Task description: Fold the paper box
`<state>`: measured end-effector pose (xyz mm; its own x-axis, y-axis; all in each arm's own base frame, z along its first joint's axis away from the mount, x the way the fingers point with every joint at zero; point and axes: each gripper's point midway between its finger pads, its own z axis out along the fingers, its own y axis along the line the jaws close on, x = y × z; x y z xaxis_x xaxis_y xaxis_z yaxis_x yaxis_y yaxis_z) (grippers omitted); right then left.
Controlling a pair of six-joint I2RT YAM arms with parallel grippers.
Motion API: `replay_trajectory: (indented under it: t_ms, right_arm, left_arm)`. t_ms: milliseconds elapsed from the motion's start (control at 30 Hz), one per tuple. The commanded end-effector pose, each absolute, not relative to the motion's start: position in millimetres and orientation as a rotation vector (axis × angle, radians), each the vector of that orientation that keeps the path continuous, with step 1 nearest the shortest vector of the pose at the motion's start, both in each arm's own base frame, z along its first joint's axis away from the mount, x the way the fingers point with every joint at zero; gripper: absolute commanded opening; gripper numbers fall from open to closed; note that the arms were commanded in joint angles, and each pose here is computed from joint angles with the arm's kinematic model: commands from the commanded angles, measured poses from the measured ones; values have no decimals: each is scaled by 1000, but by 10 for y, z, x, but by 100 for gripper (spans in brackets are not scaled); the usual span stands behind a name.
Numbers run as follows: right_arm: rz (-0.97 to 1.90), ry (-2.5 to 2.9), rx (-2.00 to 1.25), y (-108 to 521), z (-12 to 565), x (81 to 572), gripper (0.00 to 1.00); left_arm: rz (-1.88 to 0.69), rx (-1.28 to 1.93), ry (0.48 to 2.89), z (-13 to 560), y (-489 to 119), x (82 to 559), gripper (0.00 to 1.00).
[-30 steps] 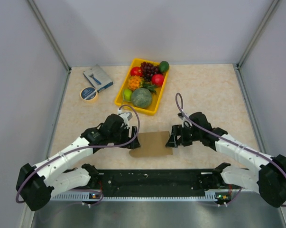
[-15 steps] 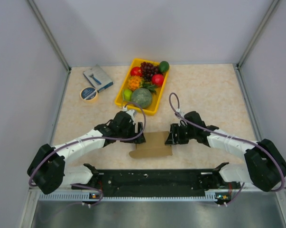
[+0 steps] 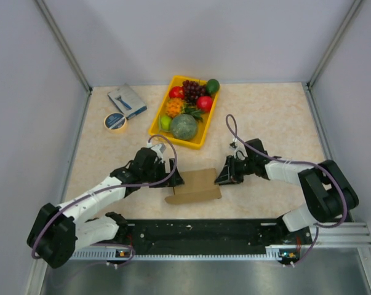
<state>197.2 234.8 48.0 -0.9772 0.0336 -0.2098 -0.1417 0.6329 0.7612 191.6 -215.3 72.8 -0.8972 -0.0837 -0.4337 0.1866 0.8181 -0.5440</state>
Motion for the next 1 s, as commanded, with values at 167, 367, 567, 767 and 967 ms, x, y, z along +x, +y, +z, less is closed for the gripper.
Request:
replay_trajectory:
  t_ms: [167,367,567,767,967]
  right_arm:
    - [1483,2737,73,2351,412,2014,22]
    - [1453,2741,117,2219,372,2066,22]
    - [1420,2753,67,2162,312,2002,22]
    - [1427,2740,70,2141,297,2032,22]
    - [1432,2737,50,2150,295,2053,22]
  left_arm:
    - [-1090,-146,2505,894,-2101,1786,96]
    - [-1033,-208,2467,864,-2023,1906,96]
    - [-1038,-140,2435,923,-2045,2060,97]
    - [-1212,-33,2455,908,-2278,2053,97]
    - [-1369,-18,2407,948,-2470,2122,90]
